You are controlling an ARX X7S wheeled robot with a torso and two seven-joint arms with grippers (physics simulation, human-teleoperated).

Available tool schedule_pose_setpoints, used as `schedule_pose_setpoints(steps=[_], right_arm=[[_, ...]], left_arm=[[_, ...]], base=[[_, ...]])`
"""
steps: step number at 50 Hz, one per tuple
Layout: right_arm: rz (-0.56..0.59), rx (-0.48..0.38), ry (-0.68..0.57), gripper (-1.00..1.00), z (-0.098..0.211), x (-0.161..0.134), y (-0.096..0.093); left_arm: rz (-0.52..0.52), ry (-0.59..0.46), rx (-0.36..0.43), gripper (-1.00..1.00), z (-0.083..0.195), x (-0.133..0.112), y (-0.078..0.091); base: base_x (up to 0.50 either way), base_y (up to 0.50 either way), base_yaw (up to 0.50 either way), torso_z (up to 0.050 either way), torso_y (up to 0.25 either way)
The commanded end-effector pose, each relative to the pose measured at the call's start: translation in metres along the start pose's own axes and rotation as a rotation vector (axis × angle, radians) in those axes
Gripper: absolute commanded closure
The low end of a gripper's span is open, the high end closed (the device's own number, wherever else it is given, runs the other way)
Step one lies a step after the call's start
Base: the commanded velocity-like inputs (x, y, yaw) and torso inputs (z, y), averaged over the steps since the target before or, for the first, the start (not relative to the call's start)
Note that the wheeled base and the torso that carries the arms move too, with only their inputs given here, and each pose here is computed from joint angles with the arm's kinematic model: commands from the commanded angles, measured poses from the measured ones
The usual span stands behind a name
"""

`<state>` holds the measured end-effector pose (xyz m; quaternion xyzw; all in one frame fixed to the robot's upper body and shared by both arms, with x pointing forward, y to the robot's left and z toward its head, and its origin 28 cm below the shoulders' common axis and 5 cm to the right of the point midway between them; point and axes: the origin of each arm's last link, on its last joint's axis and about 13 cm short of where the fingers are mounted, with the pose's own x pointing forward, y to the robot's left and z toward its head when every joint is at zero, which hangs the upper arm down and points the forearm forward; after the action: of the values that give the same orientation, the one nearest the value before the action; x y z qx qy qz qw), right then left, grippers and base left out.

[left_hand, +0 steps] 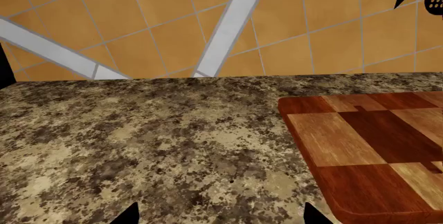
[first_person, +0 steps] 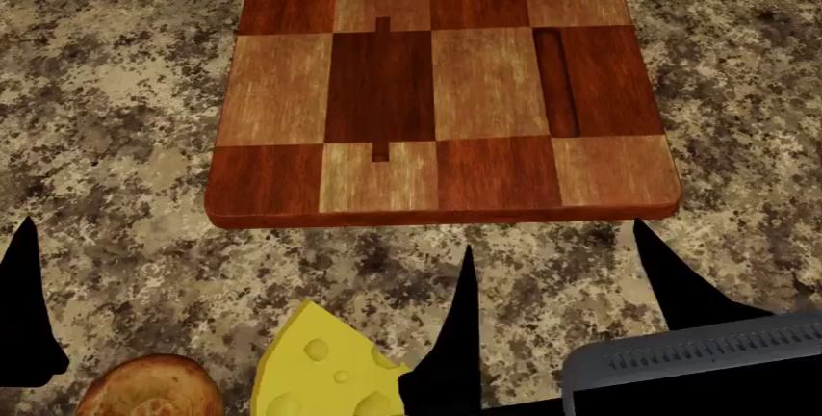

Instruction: Place the bread and cheese on the cutting board.

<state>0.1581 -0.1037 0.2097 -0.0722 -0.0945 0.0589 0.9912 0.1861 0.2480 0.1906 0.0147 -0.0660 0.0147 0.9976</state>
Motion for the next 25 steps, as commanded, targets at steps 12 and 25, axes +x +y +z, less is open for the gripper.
schedule_pose_setpoints(steps=[12,25], right_arm=[[0.423,-0.117,0.216,-1.00,0.084,-0.039,-0.027],[0.635,-0.349,0.500,-1.00,0.081,-0.011,-0.016]], left_arm=[[0.039,-0.018,-0.020,-1.00,0.012,-0.005,0.003],[0.090,0.001,-0.019,-1.00,0.011,-0.005,0.010]], base=[[0.00,0.00,0.00,0.000,0.000],[0.00,0.00,0.00,0.000,0.000]])
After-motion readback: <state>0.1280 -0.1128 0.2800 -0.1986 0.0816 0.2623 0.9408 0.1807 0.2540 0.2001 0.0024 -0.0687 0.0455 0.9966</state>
